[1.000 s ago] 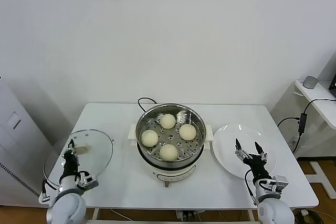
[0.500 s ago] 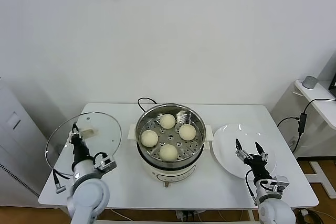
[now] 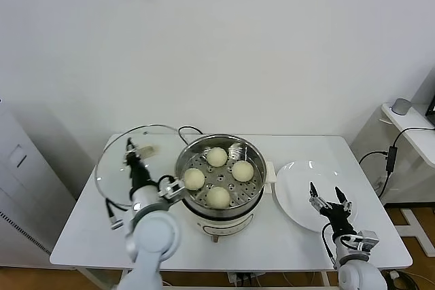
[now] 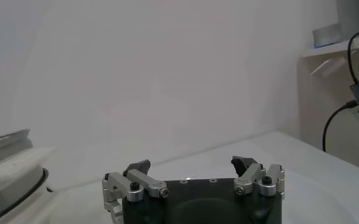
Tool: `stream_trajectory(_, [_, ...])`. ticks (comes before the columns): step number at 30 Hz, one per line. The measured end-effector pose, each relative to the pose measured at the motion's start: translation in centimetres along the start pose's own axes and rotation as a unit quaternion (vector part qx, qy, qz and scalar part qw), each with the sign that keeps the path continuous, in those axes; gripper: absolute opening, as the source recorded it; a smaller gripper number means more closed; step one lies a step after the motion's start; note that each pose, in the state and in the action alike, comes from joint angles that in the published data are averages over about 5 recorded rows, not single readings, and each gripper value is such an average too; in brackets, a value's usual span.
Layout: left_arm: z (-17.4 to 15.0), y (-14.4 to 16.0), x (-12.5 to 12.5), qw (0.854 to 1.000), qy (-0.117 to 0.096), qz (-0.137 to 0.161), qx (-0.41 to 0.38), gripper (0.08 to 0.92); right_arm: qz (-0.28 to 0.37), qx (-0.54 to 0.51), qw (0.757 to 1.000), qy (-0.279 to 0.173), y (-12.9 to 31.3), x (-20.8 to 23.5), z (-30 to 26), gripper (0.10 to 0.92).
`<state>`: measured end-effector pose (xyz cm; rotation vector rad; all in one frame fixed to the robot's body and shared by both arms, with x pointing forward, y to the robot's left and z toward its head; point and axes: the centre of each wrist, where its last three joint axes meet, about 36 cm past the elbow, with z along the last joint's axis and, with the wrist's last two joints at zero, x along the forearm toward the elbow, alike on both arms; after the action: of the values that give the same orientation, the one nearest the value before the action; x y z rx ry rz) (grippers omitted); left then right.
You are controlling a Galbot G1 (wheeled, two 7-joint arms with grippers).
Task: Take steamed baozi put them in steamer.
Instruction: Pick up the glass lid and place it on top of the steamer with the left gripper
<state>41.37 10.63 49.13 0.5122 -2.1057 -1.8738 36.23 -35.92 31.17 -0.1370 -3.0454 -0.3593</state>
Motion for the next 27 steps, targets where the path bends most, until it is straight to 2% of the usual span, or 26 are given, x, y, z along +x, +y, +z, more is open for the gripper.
stream_trajectory(9, [-6.1,0.0,1.6,0.996,-0.088,0.006,0.011,0.129,0.016,-0.001,1.000,0.004,-0.6,0.9,0.3,0.823])
stream_trajectory(17, [-9.4,-0.8,3.4,0.986,-0.162,0.032,0.033,0.129,0.025,-0.002,1.000,0.006,-0.8,1.6,0.7,0.823])
stream_trajectory(22, [-10.3,-1.3,4.4,0.980,-0.189,0.048,0.043,0.129,0.027,-0.003,1.000,0.007,-0.7,1.9,0.9,0.823])
stream_trajectory(27, [-10.8,-1.9,5.2,0.978,-0.199,0.050,0.035,0.129,0.028,-0.003,1.000,0.006,-0.7,1.9,0.9,0.823])
